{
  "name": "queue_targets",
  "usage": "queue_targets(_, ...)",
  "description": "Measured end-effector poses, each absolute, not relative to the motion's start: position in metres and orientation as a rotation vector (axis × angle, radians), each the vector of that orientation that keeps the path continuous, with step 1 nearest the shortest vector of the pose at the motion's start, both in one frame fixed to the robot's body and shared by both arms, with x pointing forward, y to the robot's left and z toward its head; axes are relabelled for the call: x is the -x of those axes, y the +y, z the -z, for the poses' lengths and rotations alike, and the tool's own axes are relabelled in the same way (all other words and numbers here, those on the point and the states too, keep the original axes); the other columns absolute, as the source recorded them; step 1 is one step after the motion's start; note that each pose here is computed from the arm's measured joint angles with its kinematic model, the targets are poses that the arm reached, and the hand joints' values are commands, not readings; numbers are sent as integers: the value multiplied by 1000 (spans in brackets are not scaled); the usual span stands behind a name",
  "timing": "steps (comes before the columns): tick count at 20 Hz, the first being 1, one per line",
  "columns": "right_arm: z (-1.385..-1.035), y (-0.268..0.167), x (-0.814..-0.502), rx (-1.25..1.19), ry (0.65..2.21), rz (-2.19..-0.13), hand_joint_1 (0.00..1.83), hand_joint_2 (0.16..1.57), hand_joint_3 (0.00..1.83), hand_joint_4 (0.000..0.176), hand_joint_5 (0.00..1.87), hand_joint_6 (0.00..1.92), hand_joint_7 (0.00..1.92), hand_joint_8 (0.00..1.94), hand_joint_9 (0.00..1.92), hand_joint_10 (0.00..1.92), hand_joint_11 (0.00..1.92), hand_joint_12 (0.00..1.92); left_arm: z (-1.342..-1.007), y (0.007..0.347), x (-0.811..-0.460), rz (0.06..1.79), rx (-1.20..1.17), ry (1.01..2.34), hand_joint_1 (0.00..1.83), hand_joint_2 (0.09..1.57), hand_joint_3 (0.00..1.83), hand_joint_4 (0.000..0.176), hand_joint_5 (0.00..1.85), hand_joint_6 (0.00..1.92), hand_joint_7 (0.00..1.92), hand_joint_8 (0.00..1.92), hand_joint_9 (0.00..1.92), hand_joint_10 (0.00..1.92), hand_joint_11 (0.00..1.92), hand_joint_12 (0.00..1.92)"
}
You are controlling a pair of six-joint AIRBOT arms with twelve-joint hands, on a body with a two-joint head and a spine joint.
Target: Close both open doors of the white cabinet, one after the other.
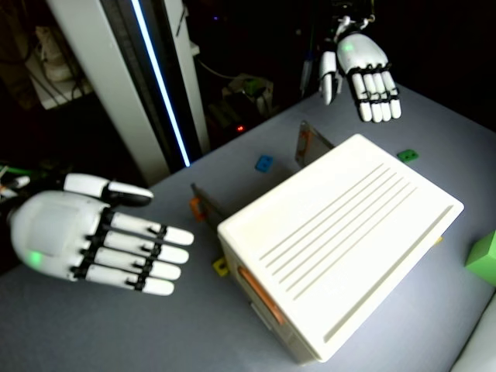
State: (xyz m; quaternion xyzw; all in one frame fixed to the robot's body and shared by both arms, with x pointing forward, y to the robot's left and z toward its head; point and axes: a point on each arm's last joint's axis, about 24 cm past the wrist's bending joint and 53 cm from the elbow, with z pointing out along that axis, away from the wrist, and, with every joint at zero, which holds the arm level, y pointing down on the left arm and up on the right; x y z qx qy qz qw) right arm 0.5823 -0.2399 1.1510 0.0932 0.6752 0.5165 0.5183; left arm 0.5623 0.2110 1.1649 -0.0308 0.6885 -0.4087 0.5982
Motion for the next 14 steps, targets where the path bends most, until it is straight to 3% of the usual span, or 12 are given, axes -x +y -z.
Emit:
queue_targets(8, -1146, -237, -581, -230, 1639, -1249, 195, 1433, 0, 2, 104, 0, 105, 0, 88, 0, 125, 8, -1151, 192, -555, 1008, 38, 1654, 0, 1494, 4, 0, 37, 7, 63, 8, 107, 11, 0, 540)
queue_targets(13, -1146, -237, -581, -231, 1640, -1248, 127, 1440, 1, 0, 98, 1, 90, 0, 75, 0, 125, 3, -1139, 179, -551, 1029, 4, 1709, 0, 1514, 5, 0, 11, 1, 9, 2, 54, 2, 0, 388)
queue_targets(14, -1145, -237, -581, -231, 1641, -1247, 128, 1444, 2, 3, 97, 0, 86, 0, 71, 0, 120, 1, -1141, 177, -551, 1041, -3, 1704, 0, 1511, 2, 0, 29, 0, 37, 0, 78, 0, 0, 450)
